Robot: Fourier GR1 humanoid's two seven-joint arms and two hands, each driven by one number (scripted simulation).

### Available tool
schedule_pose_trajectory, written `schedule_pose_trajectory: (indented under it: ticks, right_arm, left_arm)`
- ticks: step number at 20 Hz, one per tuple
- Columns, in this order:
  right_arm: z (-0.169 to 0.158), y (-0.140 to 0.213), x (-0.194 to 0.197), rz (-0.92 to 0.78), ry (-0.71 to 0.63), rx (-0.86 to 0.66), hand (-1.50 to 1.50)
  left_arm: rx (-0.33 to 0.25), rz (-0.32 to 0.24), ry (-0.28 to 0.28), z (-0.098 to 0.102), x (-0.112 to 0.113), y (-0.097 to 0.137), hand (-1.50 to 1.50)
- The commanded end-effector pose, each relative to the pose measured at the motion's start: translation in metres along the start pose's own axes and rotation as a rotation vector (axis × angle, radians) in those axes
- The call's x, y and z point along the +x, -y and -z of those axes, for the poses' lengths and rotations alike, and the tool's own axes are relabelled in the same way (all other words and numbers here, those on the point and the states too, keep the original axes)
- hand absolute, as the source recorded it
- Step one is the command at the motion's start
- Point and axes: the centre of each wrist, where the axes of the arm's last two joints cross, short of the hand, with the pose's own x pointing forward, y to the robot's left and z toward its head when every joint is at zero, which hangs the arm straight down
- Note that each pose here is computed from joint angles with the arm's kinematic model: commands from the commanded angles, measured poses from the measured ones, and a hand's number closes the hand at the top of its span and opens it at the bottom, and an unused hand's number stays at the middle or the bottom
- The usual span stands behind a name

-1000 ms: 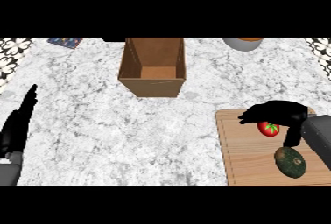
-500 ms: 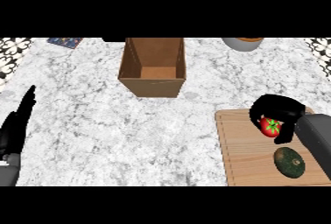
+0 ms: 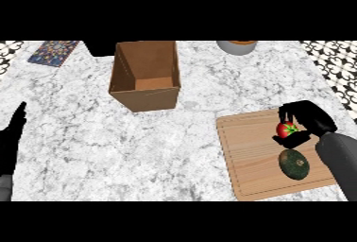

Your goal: Pick the tomato from the cutting board and place it in the cardboard box

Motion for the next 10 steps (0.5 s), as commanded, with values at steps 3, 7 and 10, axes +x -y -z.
schedule_pose_trajectory:
  ticks: [3, 7, 10]
  right_arm:
    - [0.003, -0.018, 0.009, 0.092, -0.434, -0.226, 1.5]
    - [0.04, 0.004, 0.061, 0.086, -0.434, -0.467, 1.5]
    - [0.062, 0.013, 0.109, 0.056, -0.372, -0.548, 1.5]
  left_arm:
    - [0.034, 0.012, -0.042, -0.004, -0.011, -0.008, 0.0]
    - [0.017, 0.017, -0.043, -0.007, -0.012, -0.008, 0.0]
    - [0.003, 0.022, -0.029, -0.008, -0.011, -0.008, 0.0]
